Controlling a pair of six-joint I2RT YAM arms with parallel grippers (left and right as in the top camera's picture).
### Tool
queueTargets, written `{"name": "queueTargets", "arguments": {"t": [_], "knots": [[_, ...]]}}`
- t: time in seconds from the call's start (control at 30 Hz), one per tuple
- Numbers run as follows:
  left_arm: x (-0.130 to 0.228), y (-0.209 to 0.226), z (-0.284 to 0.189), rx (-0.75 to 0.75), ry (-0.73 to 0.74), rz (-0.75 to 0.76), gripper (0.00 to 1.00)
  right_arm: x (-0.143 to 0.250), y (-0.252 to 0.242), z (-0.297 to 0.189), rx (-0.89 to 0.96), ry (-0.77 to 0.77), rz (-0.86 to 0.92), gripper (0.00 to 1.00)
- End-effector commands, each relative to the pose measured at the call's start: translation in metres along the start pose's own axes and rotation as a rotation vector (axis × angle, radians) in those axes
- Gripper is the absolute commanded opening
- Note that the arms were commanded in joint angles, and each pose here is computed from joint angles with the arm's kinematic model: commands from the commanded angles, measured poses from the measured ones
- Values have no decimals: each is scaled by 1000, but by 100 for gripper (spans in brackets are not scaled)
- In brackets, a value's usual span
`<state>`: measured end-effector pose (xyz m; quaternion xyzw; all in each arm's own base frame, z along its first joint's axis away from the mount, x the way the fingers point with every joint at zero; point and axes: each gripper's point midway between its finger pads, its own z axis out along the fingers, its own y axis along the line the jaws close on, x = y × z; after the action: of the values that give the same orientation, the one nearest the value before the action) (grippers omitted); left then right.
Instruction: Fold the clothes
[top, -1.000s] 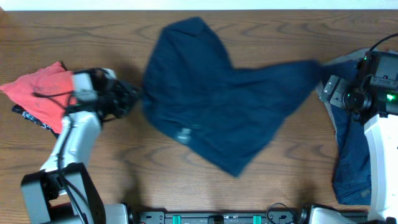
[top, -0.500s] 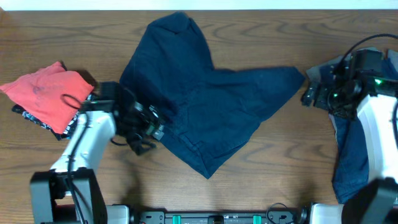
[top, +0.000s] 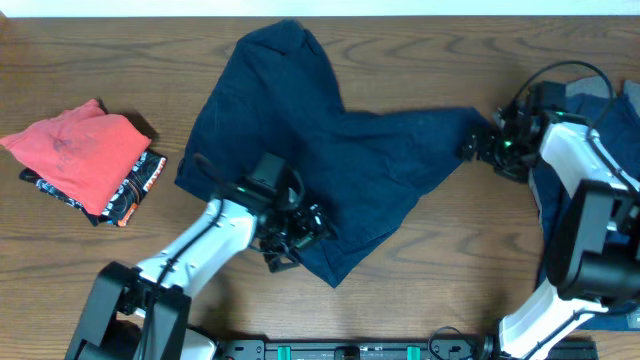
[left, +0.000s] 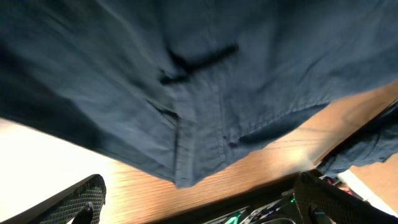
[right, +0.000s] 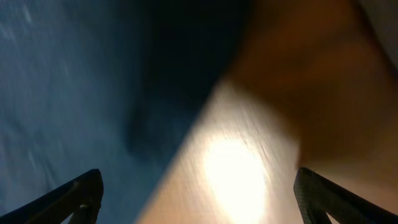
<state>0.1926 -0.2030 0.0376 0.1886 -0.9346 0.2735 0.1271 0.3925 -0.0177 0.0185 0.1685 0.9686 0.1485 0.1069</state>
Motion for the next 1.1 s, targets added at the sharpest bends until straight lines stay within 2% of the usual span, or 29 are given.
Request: {"name": "queueTargets", "arguments": {"t": [0.0, 0.17, 0.23, 0.3, 0.4, 0.47, 0.57, 0.6, 0.63, 0.73, 0.8, 0.87, 1.07], "knots": [[8, 5, 12, -60, -23, -104, 98, -7, 19, 18, -47, -23, 8, 94], [19, 2, 22, -96, -44, -124, 98, -23, 42, 40, -78, -93, -62, 88], [20, -1, 26, -98, -63, -113, 98, -24, 46, 47, -67, -101, -79, 78], [20, -3, 28, -105, -86, -105, 97, -24, 40, 51, -15, -108, -58, 61], [21, -4, 31, -114, -106, -91, 79, -25, 29, 51, 56, -120, -32, 31], [21, -5, 32, -114, -108, -85, 62, -24, 22, 49, 89, -118, -24, 22], [20, -5, 32, -114, -115, -83, 30, -20, 8, 41, 146, -105, -3, 16], [19, -5, 32, -117, -120, -83, 22, -19, 4, 38, 158, -102, 4, 12], [19, -4, 31, -119, -125, -83, 19, -17, 0, 33, 172, -96, 14, 10], [18, -4, 32, -123, -129, -79, 19, -10, -7, 18, 189, -73, 37, 10], [17, -3, 31, -127, -131, -79, 15, -1, -15, 5, 234, -48, 50, 10], [18, 0, 31, -138, -130, -84, 15, 12, -29, -12, 325, -18, 81, 7], [2, 11, 21, -158, -164, -100, 15, 70, -61, -56, 559, 138, 206, 10]]}}
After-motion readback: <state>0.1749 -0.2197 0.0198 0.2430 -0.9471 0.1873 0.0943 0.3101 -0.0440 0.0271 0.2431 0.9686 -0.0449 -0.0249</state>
